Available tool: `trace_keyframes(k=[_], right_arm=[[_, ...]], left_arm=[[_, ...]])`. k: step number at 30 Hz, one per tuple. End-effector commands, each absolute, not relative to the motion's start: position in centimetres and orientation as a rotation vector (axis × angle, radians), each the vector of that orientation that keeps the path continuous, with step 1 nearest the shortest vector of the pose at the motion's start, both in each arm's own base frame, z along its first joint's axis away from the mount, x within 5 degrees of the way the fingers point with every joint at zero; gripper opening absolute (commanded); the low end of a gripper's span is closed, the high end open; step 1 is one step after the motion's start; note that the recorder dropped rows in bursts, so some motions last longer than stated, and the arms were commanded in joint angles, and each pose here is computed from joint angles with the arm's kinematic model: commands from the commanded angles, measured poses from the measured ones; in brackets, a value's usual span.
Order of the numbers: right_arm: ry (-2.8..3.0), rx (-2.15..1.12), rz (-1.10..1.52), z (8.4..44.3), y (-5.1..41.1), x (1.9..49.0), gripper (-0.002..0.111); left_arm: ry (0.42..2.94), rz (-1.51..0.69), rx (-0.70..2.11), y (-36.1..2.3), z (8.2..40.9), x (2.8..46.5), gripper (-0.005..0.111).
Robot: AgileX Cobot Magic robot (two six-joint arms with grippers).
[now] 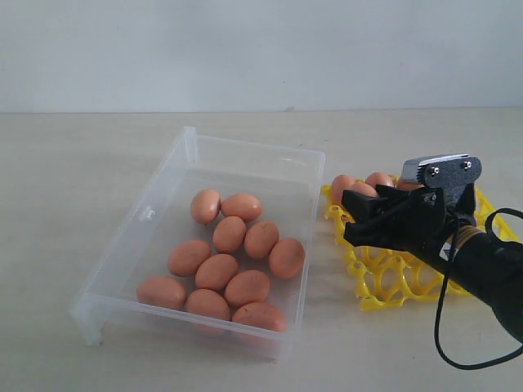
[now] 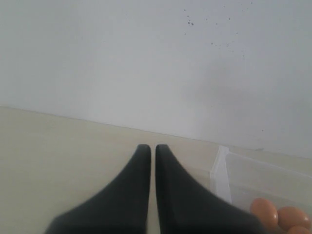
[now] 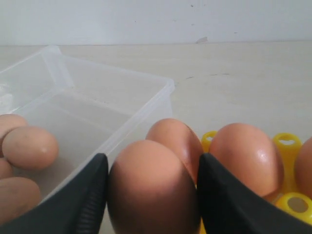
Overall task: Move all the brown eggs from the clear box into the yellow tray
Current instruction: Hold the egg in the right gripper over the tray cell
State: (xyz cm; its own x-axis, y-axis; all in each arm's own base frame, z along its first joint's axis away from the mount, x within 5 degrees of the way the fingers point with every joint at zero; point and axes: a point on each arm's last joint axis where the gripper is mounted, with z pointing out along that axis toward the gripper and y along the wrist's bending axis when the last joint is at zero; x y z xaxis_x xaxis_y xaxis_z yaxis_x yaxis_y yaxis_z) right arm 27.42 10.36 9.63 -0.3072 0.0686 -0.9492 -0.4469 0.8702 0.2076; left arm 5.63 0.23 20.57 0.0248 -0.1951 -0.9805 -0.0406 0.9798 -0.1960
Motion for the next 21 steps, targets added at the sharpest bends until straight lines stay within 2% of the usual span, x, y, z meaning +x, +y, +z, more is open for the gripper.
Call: trace_keyframes(k=[1, 21], right_arm=[[1.803, -0.285, 0.536, 9.81, 10.37, 27.48, 0.0], [1.802, -0.3, 0.545, 9.81, 10.48, 27.41, 0.0]], left_arm=[[1.542, -0.125, -0.186, 0.21, 20.7, 5.64, 0.004], [1.542, -0.125, -0.186, 0.21, 20.7, 5.64, 0.004]])
